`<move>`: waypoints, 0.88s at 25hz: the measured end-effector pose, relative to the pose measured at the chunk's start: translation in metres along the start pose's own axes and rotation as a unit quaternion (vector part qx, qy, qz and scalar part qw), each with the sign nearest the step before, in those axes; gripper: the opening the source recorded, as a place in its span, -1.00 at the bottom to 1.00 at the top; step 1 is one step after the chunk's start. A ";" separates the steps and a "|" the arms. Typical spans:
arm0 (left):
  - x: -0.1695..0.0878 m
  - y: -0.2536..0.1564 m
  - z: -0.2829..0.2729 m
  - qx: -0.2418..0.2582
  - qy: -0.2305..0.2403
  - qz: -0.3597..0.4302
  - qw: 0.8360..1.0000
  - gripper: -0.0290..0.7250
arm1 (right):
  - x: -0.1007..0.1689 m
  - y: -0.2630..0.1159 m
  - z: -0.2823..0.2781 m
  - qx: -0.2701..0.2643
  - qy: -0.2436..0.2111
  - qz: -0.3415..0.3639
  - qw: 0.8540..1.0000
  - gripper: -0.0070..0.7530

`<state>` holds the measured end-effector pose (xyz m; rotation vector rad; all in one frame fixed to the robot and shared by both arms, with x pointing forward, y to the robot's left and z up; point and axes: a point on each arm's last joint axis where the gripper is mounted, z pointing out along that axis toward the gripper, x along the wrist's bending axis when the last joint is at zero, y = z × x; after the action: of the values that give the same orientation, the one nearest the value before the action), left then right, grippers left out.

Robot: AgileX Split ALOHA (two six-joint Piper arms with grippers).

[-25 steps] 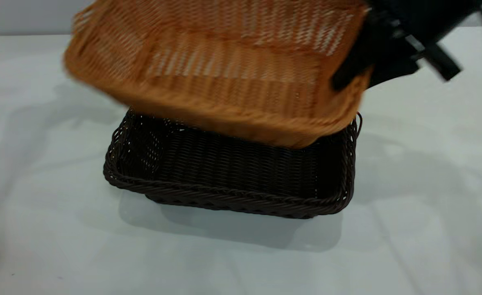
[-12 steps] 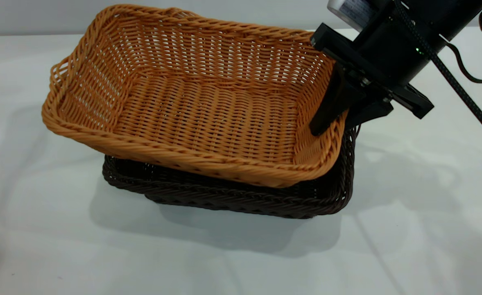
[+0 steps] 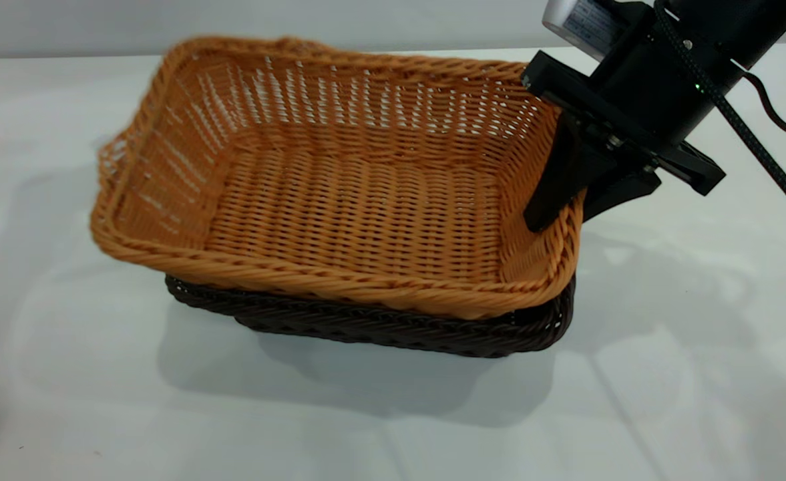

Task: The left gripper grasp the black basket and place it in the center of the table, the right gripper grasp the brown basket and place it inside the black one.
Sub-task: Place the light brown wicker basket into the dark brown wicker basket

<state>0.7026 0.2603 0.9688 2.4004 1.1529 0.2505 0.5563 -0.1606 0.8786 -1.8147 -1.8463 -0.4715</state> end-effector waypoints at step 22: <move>0.000 0.002 -0.006 -0.001 0.007 0.005 1.000 0.57 | -0.003 0.010 -0.013 -0.066 -0.048 -0.041 0.996 0.67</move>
<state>0.7013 0.2613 0.9752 2.4075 1.1462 0.2716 0.5680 -0.1704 0.8865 -1.8821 -2.0036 -0.5585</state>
